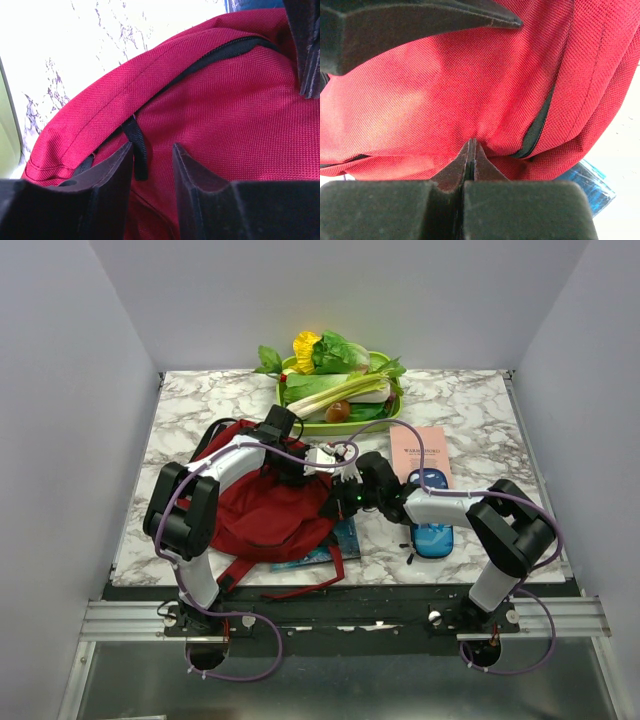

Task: Pack the student bag
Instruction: Unzip the student bag at the center of the board.

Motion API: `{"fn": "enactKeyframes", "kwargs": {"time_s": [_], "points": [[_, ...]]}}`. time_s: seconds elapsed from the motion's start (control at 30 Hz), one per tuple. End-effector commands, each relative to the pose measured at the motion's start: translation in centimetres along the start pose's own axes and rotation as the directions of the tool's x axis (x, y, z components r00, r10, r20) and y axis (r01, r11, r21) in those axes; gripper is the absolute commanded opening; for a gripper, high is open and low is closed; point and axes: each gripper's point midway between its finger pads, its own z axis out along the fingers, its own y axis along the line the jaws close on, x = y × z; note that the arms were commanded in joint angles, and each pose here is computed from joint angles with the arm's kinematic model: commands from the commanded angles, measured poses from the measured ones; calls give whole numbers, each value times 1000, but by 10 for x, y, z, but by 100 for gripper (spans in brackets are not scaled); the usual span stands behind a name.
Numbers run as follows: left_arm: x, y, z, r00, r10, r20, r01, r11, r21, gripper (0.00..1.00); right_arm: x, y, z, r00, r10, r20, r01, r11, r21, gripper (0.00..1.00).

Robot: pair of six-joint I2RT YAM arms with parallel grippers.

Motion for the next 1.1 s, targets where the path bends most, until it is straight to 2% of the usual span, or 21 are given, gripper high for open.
{"fn": "enactKeyframes", "kwargs": {"time_s": [0.0,0.07,0.17,0.27,0.47,0.5,0.57,0.67,0.83,1.07], "points": [[11,-4,-4,998,-1,-59,1,1000,-10,42,15,2,-1,999,-28,-42,28,1000,-5,1],[16,-4,-3,997,-9,-75,8,1000,-20,40,14,3,-1,999,-34,-40,34,999,-8,1],[22,7,-1,994,-30,-102,22,997,-77,27,13,5,-2,998,-40,-40,39,999,-13,1],[22,19,2,993,-52,-107,39,992,-117,24,14,5,-3,998,-38,-42,37,999,-16,1],[14,34,7,993,-88,-82,72,981,-181,13,14,6,-6,999,-30,-36,29,999,-16,1],[14,34,7,992,-97,-80,81,980,-181,6,14,6,-7,999,-27,-35,26,1000,-13,1],[11,35,6,991,-107,-74,92,979,-183,0,15,6,-8,999,-23,-33,23,1000,-11,1],[0,39,-2,991,-130,-35,120,970,-210,0,12,8,-11,1000,-15,-20,15,1000,-5,1],[-27,53,-25,967,-241,88,256,928,-272,0,6,8,-18,1000,-6,8,6,1000,0,1],[-51,41,-50,956,-238,169,276,927,-255,0,-7,1,-32,997,45,61,-46,999,1,1]]}}
